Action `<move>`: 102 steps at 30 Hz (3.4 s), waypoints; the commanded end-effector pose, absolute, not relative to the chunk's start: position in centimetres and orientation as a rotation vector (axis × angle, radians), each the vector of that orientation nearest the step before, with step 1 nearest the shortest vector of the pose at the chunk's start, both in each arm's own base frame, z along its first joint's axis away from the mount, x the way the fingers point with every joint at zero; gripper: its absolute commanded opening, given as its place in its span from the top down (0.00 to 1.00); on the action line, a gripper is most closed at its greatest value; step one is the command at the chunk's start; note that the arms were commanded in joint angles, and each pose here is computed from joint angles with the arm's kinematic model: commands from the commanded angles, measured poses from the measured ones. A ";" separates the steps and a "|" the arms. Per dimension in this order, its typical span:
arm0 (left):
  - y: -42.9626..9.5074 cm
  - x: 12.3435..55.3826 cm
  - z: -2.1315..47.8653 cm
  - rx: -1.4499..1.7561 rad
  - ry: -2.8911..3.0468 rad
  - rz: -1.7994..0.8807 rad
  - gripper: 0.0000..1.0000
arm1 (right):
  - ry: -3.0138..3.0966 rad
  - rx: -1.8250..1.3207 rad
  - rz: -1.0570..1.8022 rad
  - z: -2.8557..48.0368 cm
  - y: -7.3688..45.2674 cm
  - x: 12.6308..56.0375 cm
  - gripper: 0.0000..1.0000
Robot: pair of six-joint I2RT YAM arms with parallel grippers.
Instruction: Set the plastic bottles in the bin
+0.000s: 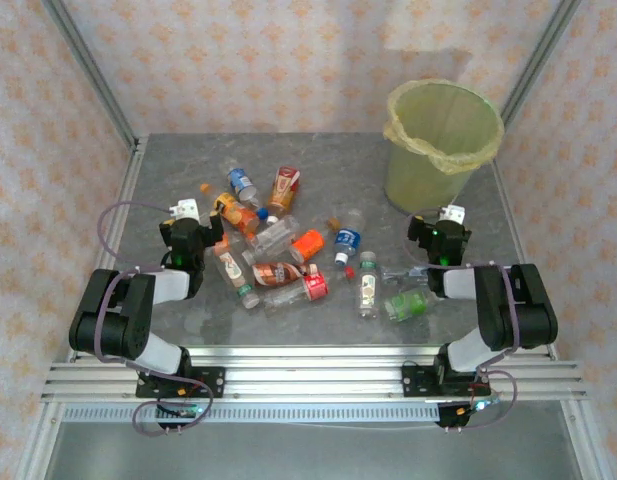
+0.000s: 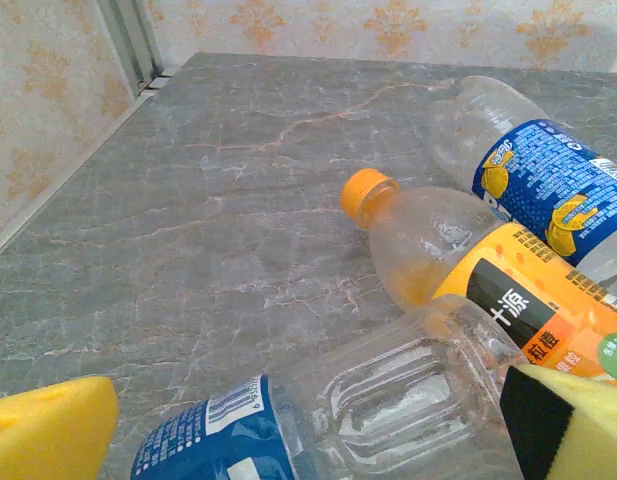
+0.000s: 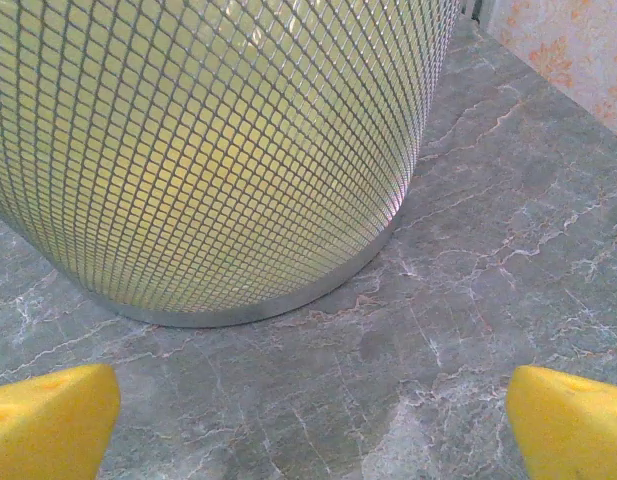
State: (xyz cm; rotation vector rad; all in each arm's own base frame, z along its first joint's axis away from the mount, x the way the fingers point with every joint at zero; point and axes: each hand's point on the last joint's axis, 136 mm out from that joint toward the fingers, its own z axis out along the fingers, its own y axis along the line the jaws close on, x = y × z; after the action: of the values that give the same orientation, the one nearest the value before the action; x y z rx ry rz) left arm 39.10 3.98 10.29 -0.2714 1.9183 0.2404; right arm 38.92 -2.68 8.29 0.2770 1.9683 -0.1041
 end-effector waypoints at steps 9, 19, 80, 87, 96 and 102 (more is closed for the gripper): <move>3.6 38.8 9.7 -0.244 1.944 0.257 0.00 | 1.950 0.278 -0.092 8.9 -2.5 39.4 0.01; 3.6 38.8 9.7 -0.244 1.944 0.257 0.00 | 1.950 0.278 -0.093 8.9 -2.6 39.4 0.01; 5.6 35.0 18.3 -0.349 1.829 0.307 0.00 | 1.524 1.104 0.529 18.5 -18.6 46.2 0.34; 5.5 35.1 18.1 -0.333 1.839 0.312 0.00 | 1.479 1.083 0.557 17.6 -20.2 49.9 0.35; 5.2 35.4 18.1 -0.306 1.858 0.311 0.00 | 1.527 1.027 0.647 16.1 -19.4 55.3 0.29; 5.2 35.7 18.5 -0.298 1.856 0.311 0.00 | 1.603 0.965 0.665 15.3 -16.7 59.0 0.23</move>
State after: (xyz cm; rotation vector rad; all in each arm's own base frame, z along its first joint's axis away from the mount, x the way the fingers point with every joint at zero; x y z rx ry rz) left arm 35.25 5.37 17.70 -0.3245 1.8531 0.3024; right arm 56.96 -18.59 14.54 1.0428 1.5721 0.6366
